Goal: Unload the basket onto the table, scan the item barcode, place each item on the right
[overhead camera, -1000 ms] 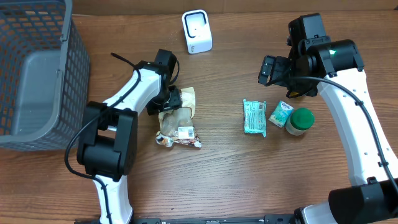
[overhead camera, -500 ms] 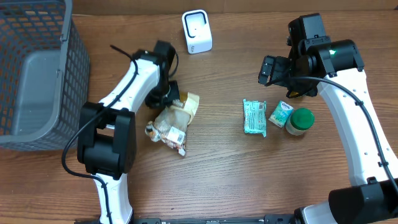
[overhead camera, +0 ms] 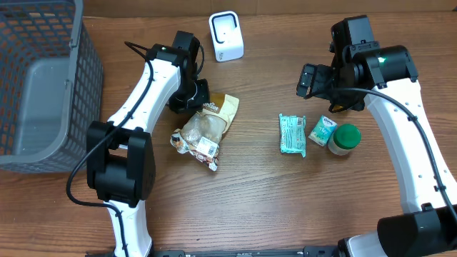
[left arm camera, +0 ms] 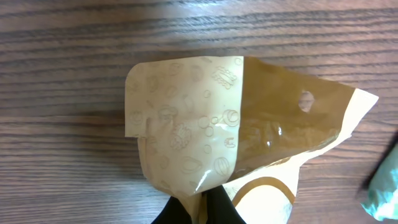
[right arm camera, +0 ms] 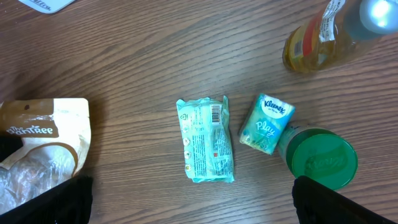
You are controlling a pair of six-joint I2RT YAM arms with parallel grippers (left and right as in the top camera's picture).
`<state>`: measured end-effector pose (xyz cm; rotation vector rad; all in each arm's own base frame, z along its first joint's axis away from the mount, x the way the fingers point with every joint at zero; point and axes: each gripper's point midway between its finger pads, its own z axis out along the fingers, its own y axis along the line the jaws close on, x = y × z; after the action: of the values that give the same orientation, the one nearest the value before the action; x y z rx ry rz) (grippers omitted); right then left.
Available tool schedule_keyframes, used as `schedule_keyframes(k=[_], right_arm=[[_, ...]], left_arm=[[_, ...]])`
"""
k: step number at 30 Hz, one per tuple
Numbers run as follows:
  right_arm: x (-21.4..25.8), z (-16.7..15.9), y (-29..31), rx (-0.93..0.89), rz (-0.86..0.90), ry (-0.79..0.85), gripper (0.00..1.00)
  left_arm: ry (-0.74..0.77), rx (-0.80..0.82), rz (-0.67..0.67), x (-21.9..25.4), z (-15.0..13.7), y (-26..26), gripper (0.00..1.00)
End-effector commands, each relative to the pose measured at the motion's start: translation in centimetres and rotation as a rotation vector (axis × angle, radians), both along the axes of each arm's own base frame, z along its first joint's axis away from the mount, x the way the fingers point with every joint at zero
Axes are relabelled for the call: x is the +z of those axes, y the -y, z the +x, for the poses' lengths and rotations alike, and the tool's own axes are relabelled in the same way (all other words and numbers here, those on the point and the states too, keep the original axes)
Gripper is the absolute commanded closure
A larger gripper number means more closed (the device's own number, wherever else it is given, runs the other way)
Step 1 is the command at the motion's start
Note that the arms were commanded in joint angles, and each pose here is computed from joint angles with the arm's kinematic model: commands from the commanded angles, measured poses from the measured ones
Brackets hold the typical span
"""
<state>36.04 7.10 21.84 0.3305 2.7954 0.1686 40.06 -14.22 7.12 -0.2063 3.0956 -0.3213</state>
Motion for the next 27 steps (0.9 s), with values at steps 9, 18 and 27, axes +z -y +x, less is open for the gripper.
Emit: schedule_keyframes(k=[9,18,27], right_arm=[[0.7,0.0,-0.1,0.007,0.005,0.022,0.00],[0.7,0.0,-0.1,0.007,0.005,0.022,0.00],[0.7,0.0,-0.1,0.007,0.005,0.023,0.00]], left_arm=[[0.042,-0.032,-0.044,0.6,0.2,0.6,0.96],[0.039,-0.014,-0.048,-2.6,-0.6,1.3,0.96],[0.038,-0.021,-0.104,-1.2,0.1,0.5,0.17]])
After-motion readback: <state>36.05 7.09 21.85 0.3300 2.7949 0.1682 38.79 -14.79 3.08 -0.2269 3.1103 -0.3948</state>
